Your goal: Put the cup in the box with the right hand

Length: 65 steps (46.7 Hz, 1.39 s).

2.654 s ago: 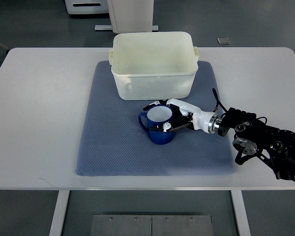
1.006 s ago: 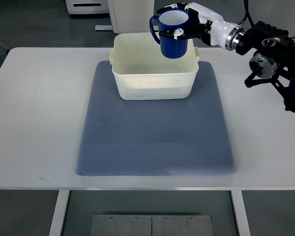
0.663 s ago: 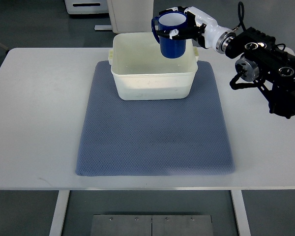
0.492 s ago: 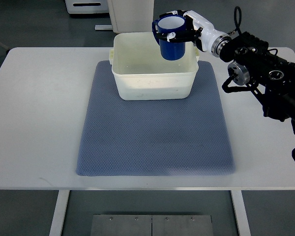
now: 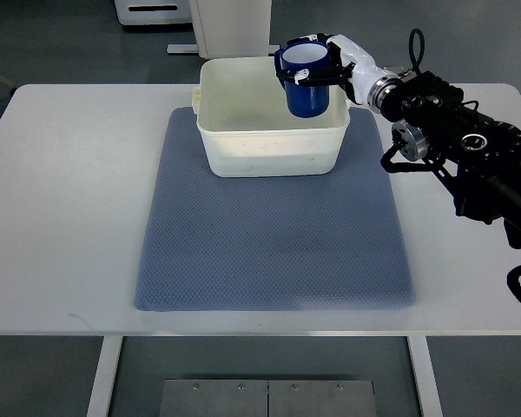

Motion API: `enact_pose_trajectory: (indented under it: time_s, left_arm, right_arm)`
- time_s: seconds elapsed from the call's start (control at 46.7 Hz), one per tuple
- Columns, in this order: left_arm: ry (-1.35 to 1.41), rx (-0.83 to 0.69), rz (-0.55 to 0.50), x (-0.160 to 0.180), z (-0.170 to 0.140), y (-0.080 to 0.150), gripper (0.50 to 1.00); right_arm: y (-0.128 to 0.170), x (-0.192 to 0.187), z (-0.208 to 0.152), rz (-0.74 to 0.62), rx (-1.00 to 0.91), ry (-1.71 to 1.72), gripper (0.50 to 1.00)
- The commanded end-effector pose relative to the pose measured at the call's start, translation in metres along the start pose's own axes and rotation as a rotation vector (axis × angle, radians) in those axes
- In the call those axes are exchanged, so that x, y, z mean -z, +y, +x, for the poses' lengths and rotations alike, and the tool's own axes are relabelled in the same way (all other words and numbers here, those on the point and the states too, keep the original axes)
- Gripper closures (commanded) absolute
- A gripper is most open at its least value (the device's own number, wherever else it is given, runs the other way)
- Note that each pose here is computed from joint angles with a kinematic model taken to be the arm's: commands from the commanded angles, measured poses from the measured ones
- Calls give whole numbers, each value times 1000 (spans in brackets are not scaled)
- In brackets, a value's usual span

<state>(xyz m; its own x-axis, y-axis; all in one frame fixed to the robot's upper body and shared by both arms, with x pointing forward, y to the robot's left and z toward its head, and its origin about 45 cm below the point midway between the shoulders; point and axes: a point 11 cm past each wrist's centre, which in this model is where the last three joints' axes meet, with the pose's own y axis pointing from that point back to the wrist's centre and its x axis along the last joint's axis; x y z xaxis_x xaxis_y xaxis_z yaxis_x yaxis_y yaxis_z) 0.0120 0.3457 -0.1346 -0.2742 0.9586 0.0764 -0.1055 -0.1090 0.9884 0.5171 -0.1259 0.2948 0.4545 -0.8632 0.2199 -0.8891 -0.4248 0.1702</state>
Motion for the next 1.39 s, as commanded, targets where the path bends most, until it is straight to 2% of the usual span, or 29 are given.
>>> enact_pose_trajectory:
  time_s: [0.0,0.107,0.128,0.15,0.214,0.235,0.257,0.685,0.899,0.984,1.134,1.37]
  left_arm:
    - [0,0,1,0,0,0,500]
    - [0,-1,1,1,0,0,500]
    - [1,0,-1,0,0,0,500]
    - [0,0,1,0,0,0,500]
    - [0,-1,2,1,0,0,500]
    - [1,0,-1,0,0,0,500]
    - [0,0,-1,0,0,0,500]
    - [0,0,-1,0,0,0,500]
    - [0,-1,2,1,0,0,500]
    - [0,0,-1,0,0,0,500]
    - [0,0,-1,0,0,0,500]
    - [0,-1,2,1,0,0,500]
  right_arm:
    - [0,2,-2,11,6,-8,1000]
    - [0,4,-3,28,9,-10,1000]
    - [0,2,-3,30,9,-12,982]
    - [1,0,-3,31,9,-14,907]
    - [1,-2,-5,34,12,-16,641]
    - [1,-2,-5,34,12,-16,564]
    - [1,-2,-5,35,13,-16,513]
    - [2,-5,-8,37,24,-20,502]
    - [1,7,-10,59,37,-17,502]
    - [3,11,-1,68,24,-29,502]
    - [14,15,35,83,-32,-127,502]
    - [35,3,94,78,-152,-355,500]
